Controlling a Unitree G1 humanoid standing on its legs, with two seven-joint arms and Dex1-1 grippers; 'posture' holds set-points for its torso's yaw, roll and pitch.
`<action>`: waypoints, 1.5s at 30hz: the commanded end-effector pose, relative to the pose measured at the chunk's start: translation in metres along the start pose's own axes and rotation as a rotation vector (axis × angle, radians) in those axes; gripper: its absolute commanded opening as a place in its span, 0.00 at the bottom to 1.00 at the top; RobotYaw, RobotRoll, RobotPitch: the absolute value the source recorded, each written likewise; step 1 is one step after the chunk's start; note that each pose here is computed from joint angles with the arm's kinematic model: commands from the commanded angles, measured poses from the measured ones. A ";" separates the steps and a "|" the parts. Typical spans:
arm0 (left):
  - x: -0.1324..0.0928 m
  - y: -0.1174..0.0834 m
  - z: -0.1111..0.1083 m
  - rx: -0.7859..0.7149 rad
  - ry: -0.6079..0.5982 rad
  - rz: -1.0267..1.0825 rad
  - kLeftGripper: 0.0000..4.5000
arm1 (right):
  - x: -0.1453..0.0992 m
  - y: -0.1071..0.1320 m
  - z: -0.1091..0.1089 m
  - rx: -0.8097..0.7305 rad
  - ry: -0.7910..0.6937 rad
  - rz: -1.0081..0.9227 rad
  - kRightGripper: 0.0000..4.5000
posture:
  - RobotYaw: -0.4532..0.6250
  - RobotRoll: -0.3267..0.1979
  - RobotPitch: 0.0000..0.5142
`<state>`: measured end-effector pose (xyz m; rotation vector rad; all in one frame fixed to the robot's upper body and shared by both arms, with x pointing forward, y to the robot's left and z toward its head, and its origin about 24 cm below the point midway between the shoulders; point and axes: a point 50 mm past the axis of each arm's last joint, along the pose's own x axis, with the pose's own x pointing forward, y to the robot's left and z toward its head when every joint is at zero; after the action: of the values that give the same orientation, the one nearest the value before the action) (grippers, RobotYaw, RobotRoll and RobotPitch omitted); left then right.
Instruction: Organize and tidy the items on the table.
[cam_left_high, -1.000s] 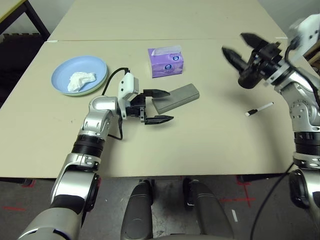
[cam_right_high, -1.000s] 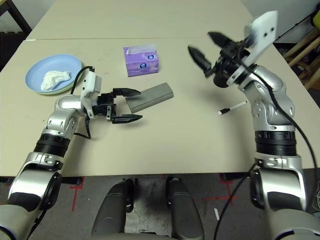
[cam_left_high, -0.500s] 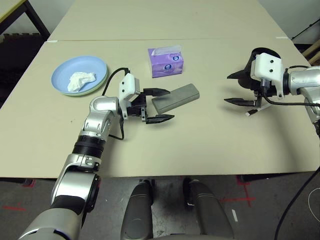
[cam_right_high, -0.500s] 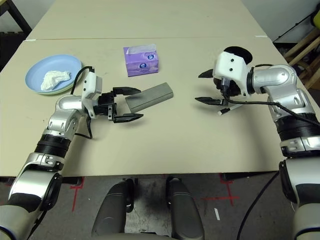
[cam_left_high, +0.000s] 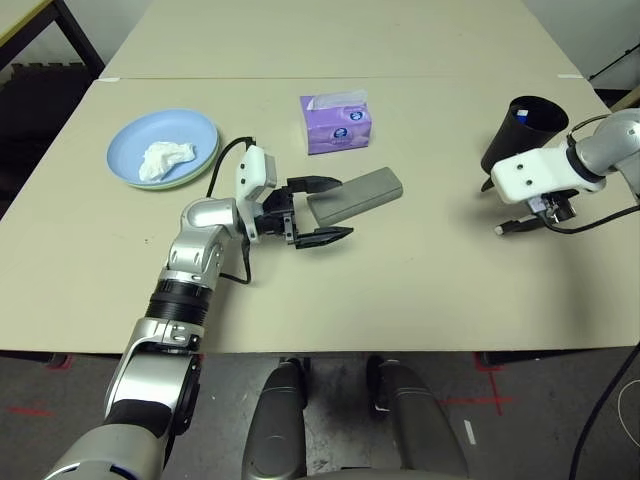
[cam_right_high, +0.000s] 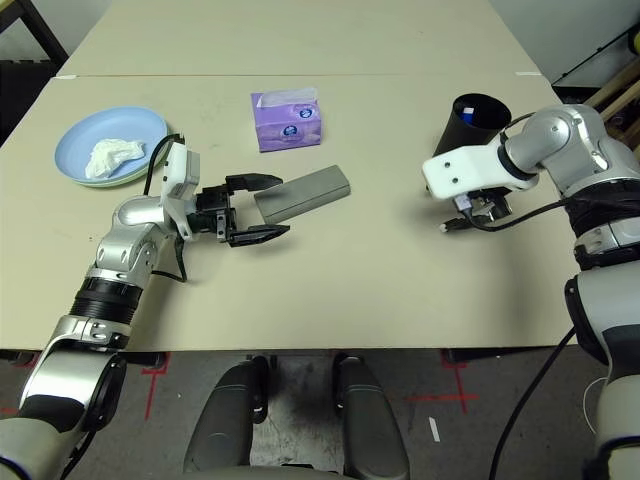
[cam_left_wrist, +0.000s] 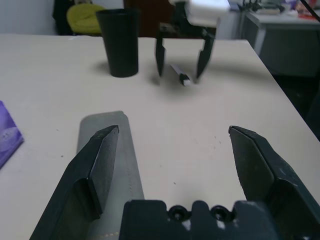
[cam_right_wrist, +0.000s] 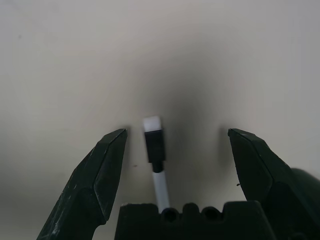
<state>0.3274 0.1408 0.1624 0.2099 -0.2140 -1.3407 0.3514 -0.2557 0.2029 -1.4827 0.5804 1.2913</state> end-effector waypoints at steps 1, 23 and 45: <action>0.001 -0.001 0.005 -0.005 -0.033 0.011 1.00 | 0.001 -0.002 0.001 -0.025 0.016 0.024 0.99 | 0.56 0.62 0.47; -0.002 -0.005 0.001 -0.011 -0.033 0.040 1.00 | 0.005 0.000 0.000 -0.126 0.094 0.120 0.99 | 0.57 0.62 0.48; -0.005 -0.005 0.002 -0.010 -0.018 0.046 1.00 | 0.007 0.005 0.000 -0.121 0.081 0.207 0.09 | 0.57 0.62 0.47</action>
<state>0.3229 0.1425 0.1651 0.1951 -0.2329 -1.2961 0.3509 -0.2526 0.1968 -1.6477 0.7235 1.4380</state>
